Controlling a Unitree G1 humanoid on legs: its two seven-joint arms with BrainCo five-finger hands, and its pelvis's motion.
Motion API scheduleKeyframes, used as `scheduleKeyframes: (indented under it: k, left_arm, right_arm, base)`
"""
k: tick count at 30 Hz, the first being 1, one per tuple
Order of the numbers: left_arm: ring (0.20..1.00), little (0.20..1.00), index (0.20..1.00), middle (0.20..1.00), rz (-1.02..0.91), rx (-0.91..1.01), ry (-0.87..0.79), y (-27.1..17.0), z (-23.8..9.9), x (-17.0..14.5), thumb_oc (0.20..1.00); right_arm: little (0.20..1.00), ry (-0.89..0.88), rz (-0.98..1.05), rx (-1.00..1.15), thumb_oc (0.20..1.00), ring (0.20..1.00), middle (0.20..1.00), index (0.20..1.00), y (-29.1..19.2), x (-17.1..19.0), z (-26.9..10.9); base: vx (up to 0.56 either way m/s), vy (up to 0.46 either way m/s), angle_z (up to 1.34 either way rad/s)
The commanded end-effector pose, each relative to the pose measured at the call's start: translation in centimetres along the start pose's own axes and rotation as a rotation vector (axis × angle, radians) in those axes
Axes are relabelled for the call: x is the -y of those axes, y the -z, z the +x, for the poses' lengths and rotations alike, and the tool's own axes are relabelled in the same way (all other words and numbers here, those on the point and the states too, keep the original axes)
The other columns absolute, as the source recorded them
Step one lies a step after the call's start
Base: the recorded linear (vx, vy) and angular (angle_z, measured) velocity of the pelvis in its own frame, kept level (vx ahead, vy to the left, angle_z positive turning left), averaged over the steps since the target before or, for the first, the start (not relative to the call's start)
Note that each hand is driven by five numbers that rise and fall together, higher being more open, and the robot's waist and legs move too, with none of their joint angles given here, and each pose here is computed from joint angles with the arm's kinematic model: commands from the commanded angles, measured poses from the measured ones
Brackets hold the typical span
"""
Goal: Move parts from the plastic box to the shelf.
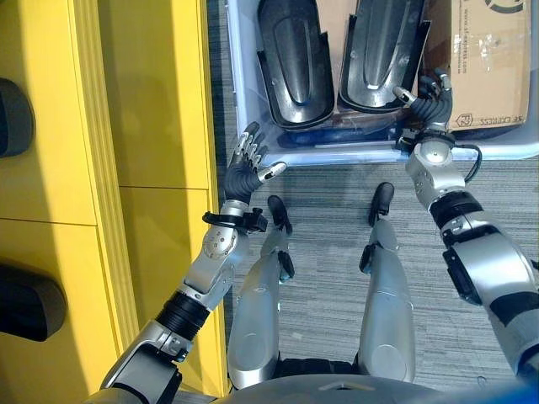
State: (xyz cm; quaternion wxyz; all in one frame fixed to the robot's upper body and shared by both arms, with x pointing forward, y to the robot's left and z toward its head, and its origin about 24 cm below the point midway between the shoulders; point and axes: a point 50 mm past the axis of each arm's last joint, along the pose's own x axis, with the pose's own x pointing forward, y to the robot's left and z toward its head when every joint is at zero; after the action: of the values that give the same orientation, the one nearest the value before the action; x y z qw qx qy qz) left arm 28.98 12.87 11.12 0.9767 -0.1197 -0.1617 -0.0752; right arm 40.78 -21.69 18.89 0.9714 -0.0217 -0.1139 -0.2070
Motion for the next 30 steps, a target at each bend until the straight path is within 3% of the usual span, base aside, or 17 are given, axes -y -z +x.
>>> scheduleKeyframes:
  k: [1,16,25,30]
  left_arm:
    - [1.000,1.000,1.000,1.000,-0.024,0.132,0.084,-2.7,-0.2,1.0,1.000]
    - [1.000,1.000,1.000,1.000,-0.025,0.142,0.048,-3.0,-0.2,0.2,1.000]
    - [1.000,1.000,1.000,1.000,-0.026,0.124,0.010,-2.5,-0.3,-0.1,1.000]
    - [1.000,1.000,1.000,1.000,-0.024,0.108,-0.009,-2.1,-0.2,-0.1,1.000]
  right_arm:
    - [1.000,0.165,-0.083,0.134,1.000,1.000,1.000,1.000,-5.1,5.6,2.7]
    - [1.000,0.078,-0.189,0.215,1.000,1.000,1.000,1.000,-7.8,4.6,3.1]
    - [1.000,-0.010,0.002,0.153,1.000,1.000,1.000,1.000,-3.8,1.2,0.9]
    - [1.000,-0.034,0.188,0.015,1.000,1.000,1.000,1.000,0.6,-1.1,-1.5]
  base:
    - [0.00,0.000,0.00]
    - [0.00,0.001,0.00]
    - [0.00,0.000,0.00]
    - [0.00,0.000,0.00]
